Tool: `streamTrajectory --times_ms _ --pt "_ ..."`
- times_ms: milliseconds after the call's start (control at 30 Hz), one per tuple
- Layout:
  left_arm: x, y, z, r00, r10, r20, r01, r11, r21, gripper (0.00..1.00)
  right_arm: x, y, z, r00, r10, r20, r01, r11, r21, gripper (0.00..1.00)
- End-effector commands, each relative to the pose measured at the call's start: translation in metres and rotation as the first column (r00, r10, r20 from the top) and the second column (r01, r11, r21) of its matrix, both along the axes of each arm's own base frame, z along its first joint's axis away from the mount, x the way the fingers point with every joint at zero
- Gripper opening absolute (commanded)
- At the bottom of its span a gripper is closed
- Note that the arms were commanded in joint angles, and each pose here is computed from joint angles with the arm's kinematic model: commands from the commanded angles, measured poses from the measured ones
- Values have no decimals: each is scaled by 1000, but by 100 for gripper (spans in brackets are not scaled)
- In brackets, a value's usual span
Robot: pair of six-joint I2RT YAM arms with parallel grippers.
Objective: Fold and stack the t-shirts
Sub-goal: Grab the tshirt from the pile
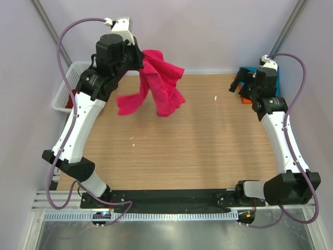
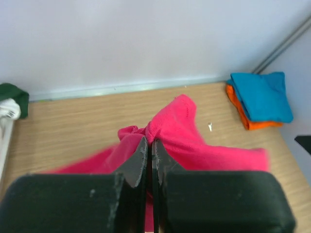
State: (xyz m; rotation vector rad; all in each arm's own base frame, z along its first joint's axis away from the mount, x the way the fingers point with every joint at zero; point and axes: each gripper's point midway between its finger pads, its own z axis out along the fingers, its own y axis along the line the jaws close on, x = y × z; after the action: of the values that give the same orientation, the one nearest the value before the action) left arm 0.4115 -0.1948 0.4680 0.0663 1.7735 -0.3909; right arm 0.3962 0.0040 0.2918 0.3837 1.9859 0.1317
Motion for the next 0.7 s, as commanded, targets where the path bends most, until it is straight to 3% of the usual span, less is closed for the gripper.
streamTrajectory --times_ms 0,33,100,133,167,233,267,300,333,367,400,500,667 --pt "-7 -11 -10 1000 -17 8 17 1000 26 0 -14 -7 25 998 -38 53 39 999 -14 100" --pt "-15 -22 -20 999 -43 -11 43 999 28 0 -15 -8 24 998 -49 47 49 999 -13 100" --pt "-24 -47 -100 984 -90 -153 103 991 81 0 -24 -11 14 998 -65 -1 65 998 -14 100" --pt "-27 -57 -95 985 -110 -135 119 991 61 0 -24 -11 14 998 -71 -1 70 997 -10 100" --pt "-34 -64 -139 969 -126 -211 148 985 92 0 -29 -11 8 997 -74 -20 74 997 -5 100" --pt "-49 -94 -166 952 -192 -240 219 972 88 0 -34 -8 -5 997 -68 -48 69 998 13 100" --pt "-54 -106 -192 933 -214 -291 253 961 106 8 -37 -6 -6 997 -62 -45 63 998 21 100" --pt "-60 -114 -210 918 -224 -328 277 953 123 16 -39 -5 -9 997 -56 -51 58 998 27 100" --pt "-70 -125 -220 902 -245 -356 310 941 137 32 -40 -1 -12 998 -39 -53 42 998 41 100" --pt "-73 -126 -234 885 -233 -403 321 933 165 84 -43 1 -18 997 -28 -66 31 998 47 100" --pt "-68 -117 -235 898 -173 -404 270 942 199 96 -44 3 -21 997 -16 -71 20 999 51 100" --pt "-49 -80 -223 917 -64 -395 165 960 228 100 -47 13 -29 995 34 -94 -27 997 77 100" --pt "-14 -7 -204 896 -6 -443 51 995 89 100 -54 36 -46 985 106 -134 -86 986 144 100"
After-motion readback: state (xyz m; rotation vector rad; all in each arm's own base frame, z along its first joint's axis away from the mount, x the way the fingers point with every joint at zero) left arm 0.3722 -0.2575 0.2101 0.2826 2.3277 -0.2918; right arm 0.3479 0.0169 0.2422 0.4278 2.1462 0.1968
